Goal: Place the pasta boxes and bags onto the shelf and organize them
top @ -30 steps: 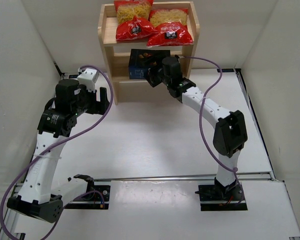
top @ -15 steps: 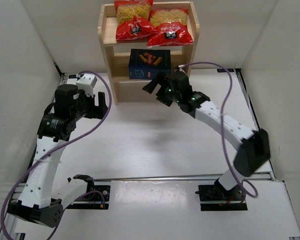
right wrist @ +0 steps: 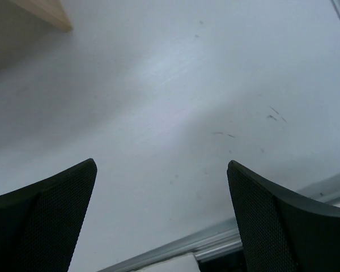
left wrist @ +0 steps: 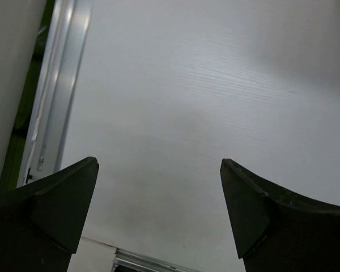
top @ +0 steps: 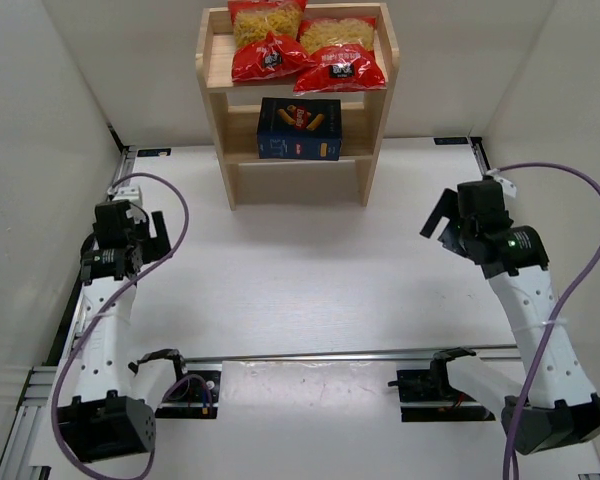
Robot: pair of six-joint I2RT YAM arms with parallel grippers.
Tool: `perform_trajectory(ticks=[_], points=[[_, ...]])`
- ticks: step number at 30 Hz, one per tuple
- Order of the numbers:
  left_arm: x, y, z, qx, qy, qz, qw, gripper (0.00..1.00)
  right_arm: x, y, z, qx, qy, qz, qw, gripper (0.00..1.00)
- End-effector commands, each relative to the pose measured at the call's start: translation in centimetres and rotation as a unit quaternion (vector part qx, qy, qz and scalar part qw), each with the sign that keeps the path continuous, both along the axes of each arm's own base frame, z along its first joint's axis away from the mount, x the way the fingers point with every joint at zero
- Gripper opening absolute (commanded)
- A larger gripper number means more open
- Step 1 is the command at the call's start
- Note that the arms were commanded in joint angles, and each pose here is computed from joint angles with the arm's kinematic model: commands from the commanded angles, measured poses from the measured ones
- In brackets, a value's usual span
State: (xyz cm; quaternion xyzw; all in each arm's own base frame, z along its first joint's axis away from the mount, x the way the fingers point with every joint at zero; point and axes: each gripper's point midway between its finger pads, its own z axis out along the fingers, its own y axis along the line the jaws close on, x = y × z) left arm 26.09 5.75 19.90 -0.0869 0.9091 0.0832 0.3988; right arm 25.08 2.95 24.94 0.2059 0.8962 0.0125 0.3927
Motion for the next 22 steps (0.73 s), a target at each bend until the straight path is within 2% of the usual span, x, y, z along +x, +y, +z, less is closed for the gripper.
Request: perform_trajectory(ticks=[1,10,22], points=[[-1.1,3.3,-0.4,0.024,-0.005,0.069,0.997,1.00,-2.3,-2.5,-0.2,-0.030,0.004,-0.028,0.999,1.00],[-2.7,5.0,0.5,0.042,-0.020,0.109,0.993,1.00,-2.5,-3.7,0.0,-0.041,-0.006,-0.063,0.997,1.00],[-2.6,4.7,1.9,0.031,-0.037,0.103,0.994,1.00,-2.8,-3.4,0.4,-0.026,-0.035,-0.058,0.997,1.00]])
